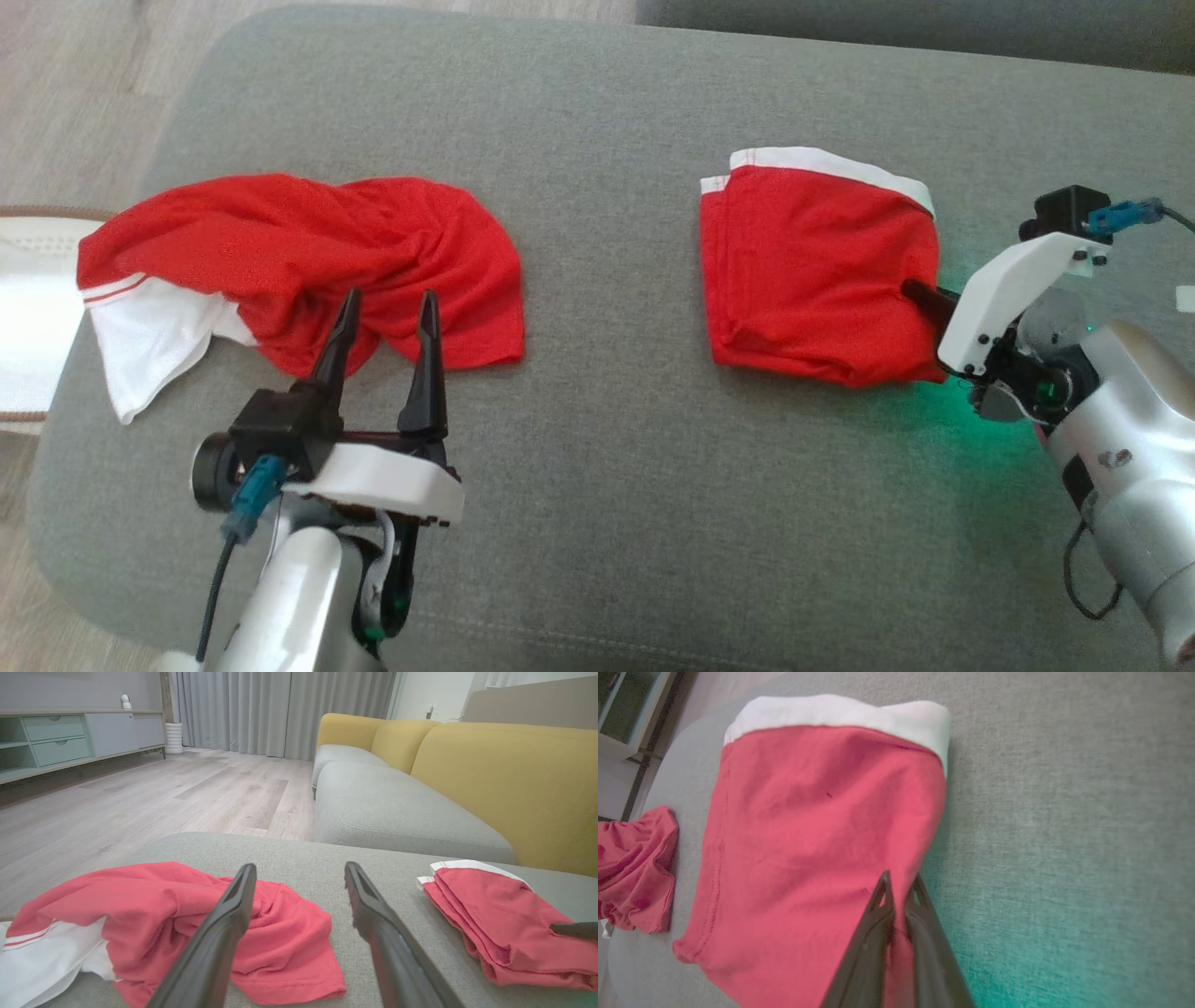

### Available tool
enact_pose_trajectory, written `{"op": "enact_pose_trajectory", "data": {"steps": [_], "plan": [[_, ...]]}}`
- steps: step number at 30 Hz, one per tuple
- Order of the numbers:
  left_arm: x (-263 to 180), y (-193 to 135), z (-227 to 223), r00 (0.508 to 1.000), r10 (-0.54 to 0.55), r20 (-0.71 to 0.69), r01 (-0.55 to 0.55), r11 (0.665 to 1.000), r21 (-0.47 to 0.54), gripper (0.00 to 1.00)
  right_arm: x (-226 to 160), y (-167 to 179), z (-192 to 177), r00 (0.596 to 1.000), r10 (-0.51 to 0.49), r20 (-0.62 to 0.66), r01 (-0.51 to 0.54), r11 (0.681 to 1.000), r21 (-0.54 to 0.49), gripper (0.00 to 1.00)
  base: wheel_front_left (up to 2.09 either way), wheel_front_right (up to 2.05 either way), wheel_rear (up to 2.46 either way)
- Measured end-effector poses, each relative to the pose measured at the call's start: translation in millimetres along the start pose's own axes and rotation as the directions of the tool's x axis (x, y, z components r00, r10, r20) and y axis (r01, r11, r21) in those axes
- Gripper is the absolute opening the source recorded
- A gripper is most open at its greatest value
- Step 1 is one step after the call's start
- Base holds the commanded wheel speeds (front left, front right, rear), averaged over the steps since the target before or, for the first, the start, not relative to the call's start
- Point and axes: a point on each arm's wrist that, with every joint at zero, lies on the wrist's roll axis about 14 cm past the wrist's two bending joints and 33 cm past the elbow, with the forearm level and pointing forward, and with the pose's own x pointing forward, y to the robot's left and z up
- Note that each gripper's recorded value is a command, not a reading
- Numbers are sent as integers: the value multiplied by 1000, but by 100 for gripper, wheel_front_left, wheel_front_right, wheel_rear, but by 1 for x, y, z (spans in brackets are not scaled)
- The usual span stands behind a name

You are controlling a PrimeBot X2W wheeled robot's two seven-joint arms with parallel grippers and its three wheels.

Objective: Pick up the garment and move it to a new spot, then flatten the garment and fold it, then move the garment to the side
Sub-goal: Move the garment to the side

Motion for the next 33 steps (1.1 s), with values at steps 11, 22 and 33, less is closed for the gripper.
{"op": "enact_pose_trajectory", "data": {"steps": [11,22,33], "plan": [[8,-38,2,991,-130,13,130,992,-6,100,-27,-14,5,996,-28,80,29,1000,-7,0,0,0,0],[15,-147,-2,901,-434,16,434,900,-49,100,-93,-71,-3,972,-167,167,162,986,39,0,0,0,0],[8,-242,-11,746,-666,14,664,742,-90,100,-144,-123,-32,933,-296,206,267,950,160,0,0,0,0]]}}
